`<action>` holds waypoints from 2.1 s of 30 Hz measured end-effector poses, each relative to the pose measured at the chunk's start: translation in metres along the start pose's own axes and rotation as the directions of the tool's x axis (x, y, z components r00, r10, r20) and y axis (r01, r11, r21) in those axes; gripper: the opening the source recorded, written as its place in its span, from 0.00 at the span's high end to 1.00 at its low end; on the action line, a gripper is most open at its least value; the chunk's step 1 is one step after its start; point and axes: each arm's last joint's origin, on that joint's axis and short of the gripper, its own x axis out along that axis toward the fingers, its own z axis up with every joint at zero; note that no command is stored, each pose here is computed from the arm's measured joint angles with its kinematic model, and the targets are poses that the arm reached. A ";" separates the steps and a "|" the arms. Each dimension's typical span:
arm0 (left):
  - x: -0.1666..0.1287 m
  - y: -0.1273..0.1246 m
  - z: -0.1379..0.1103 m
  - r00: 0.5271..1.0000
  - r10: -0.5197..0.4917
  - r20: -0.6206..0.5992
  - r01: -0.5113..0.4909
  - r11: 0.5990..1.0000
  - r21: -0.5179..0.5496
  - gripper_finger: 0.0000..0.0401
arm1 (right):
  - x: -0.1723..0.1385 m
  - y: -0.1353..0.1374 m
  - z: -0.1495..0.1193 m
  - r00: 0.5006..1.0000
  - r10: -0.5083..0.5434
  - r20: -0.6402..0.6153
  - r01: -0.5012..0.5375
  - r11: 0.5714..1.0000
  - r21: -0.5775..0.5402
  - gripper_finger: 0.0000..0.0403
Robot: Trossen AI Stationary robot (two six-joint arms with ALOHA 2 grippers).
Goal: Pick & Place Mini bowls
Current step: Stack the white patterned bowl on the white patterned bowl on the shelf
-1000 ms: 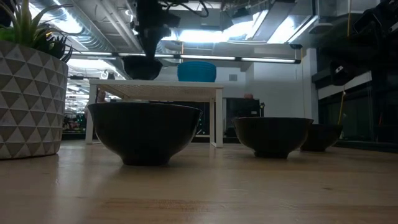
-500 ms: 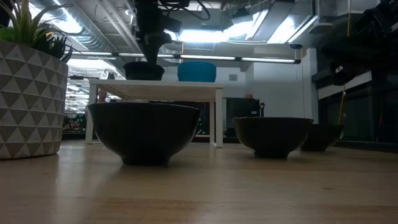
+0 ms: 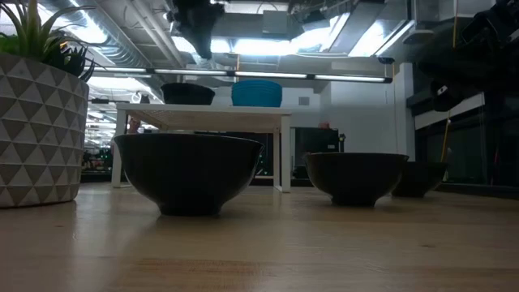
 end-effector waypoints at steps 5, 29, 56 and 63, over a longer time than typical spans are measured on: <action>-0.024 -0.008 -0.005 0.995 -0.059 0.074 0.058 0.998 0.015 0.71 | 0.000 0.000 0.000 1.000 0.000 0.000 0.000 1.000 0.001 0.87; -0.113 -0.097 -0.043 0.870 -0.404 0.282 0.285 0.880 0.380 0.76 | 0.000 0.000 0.000 1.000 0.000 0.001 0.000 1.000 0.000 0.87; -0.125 -0.242 -0.111 0.752 -0.656 0.064 0.385 0.517 0.765 0.77 | 0.000 0.000 0.000 1.000 0.000 0.000 0.000 1.000 0.000 0.87; -0.106 -0.267 -0.122 0.768 -0.640 -0.026 0.421 0.474 0.773 0.77 | 0.000 0.000 0.000 1.000 0.000 0.001 0.000 1.000 0.000 0.87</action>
